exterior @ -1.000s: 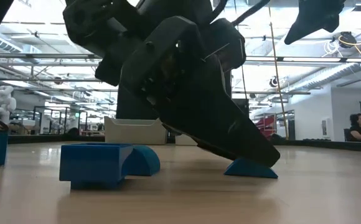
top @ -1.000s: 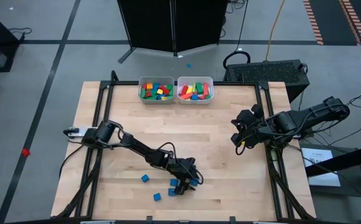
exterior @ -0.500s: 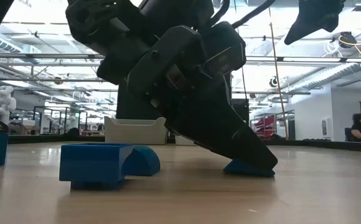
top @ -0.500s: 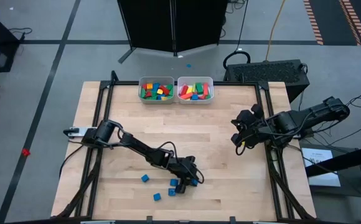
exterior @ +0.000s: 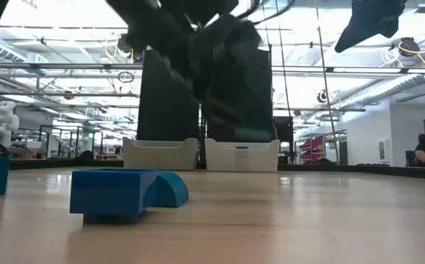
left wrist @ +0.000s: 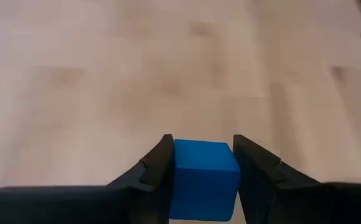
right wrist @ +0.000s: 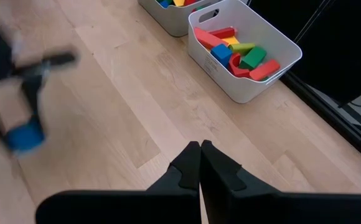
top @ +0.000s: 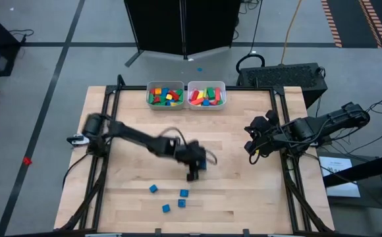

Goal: Sort blocks by size
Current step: Put the blue triangular block into the gray bin

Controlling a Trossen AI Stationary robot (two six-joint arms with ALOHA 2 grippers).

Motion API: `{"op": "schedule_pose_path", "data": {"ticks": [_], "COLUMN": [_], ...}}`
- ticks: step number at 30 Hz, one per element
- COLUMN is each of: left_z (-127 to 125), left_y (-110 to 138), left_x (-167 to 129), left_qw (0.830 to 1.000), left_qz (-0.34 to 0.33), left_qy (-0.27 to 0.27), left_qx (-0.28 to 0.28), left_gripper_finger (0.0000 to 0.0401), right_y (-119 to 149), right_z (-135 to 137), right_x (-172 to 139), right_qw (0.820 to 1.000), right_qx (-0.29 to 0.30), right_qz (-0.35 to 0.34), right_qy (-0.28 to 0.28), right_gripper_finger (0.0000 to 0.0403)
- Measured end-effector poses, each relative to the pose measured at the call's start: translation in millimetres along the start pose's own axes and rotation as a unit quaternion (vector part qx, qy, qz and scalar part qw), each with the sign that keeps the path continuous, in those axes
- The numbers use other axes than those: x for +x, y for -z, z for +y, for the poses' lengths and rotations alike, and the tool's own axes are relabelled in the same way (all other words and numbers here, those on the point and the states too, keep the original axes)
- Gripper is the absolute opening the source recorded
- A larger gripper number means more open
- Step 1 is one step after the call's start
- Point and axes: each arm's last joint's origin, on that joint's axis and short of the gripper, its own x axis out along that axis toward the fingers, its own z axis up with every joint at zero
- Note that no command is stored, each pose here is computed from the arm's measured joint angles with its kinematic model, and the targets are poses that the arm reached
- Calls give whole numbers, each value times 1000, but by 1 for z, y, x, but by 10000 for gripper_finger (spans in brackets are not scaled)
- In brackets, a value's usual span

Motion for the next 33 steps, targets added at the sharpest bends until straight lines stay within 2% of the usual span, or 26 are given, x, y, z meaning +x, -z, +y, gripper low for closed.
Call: {"op": "schedule_pose_path", "data": {"ticks": [4,8,13,16,21,26,33], "left_z": [48,99,162,195,232,243,239], "left_y": [-20,-35,-26,-18,2,23,22], "left_x": [-49,-110,-171,-193,-202,-189,-185], "left_qw": [994,975,946,930,923,925,941], "left_qz": [1,-16,3,1,18,69,76], "left_qy": [-108,-219,-305,-341,-340,-326,-286], "left_qx": [-13,-46,-107,-135,-181,-183,-162], "left_gripper_finger": [123,123,123,123,123,126,248], "right_y": [0,0,0,0,-1,-1,-1], "right_z": [0,0,0,0,0,0,1], "right_x": [0,0,0,0,0,0,0], "right_qw": [1000,1000,1000,1000,1000,1000,1000], "right_qx": [0,1,13,15,17,20,28], "right_qz": [-1,-3,-3,-3,-4,-5,-5], "right_qy": [0,1,1,0,0,0,0], "right_gripper_finger": [0,0,0,0,0,0,0]}}
